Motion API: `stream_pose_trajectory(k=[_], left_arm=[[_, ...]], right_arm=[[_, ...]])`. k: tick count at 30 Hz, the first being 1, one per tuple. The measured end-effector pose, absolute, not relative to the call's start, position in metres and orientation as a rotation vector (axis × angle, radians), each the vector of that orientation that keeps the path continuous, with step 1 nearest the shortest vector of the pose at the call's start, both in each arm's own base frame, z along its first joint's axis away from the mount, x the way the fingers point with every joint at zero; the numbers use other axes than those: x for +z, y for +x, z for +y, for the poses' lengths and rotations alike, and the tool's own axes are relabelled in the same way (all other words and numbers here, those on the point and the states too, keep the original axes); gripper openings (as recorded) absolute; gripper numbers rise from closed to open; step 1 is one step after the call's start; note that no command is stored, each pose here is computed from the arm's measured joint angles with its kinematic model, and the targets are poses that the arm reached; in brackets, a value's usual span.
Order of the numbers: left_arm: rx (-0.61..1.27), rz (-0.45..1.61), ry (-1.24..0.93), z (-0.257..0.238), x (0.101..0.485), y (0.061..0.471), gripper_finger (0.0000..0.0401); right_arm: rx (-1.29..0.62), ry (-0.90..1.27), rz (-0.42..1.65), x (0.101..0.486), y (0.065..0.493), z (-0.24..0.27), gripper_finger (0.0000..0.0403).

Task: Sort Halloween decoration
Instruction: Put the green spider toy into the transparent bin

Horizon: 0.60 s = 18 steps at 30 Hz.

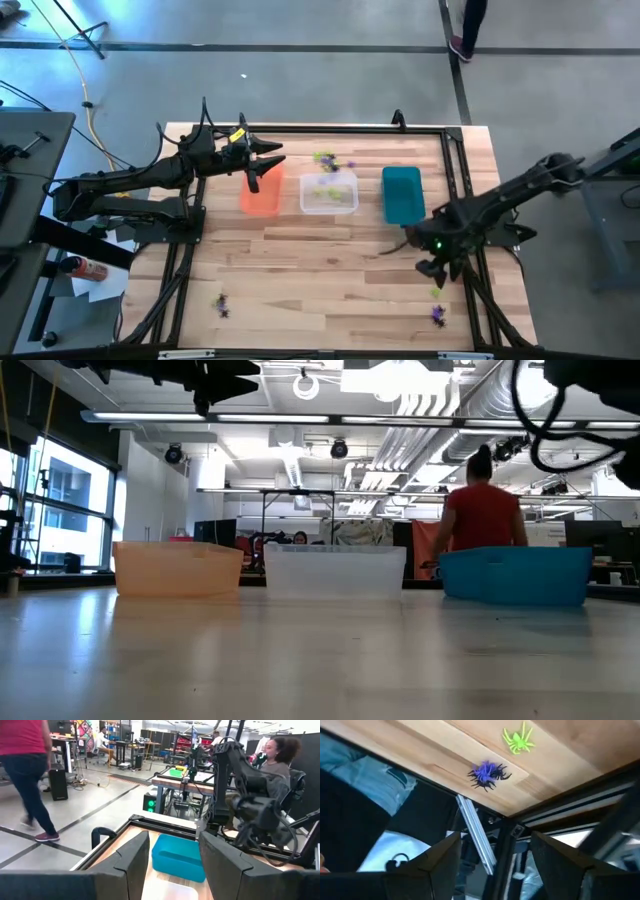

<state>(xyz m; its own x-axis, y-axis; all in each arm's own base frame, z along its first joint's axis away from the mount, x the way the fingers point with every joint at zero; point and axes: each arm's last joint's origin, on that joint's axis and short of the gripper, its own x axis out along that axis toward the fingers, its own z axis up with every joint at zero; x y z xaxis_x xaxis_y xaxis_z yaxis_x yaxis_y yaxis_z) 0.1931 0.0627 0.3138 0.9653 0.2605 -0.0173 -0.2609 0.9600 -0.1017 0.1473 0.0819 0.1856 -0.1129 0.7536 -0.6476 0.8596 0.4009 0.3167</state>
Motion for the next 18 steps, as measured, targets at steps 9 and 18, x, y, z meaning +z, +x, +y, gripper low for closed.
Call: stream_pose_trajectory(k=[9, 18], left_arm=[[0.264, 0.004, -0.098, 0.063, 0.314, 0.193, 0.0158], [0.264, 0.005, -0.103, 0.063, 0.314, 0.193, 0.0158]], right_arm=[[-0.456, 1.454, 1.752, 0.167, 0.143, 0.096, 0.0236], [-0.376, 1.403, 1.767, 0.151, 0.142, 0.111, 0.0236]])
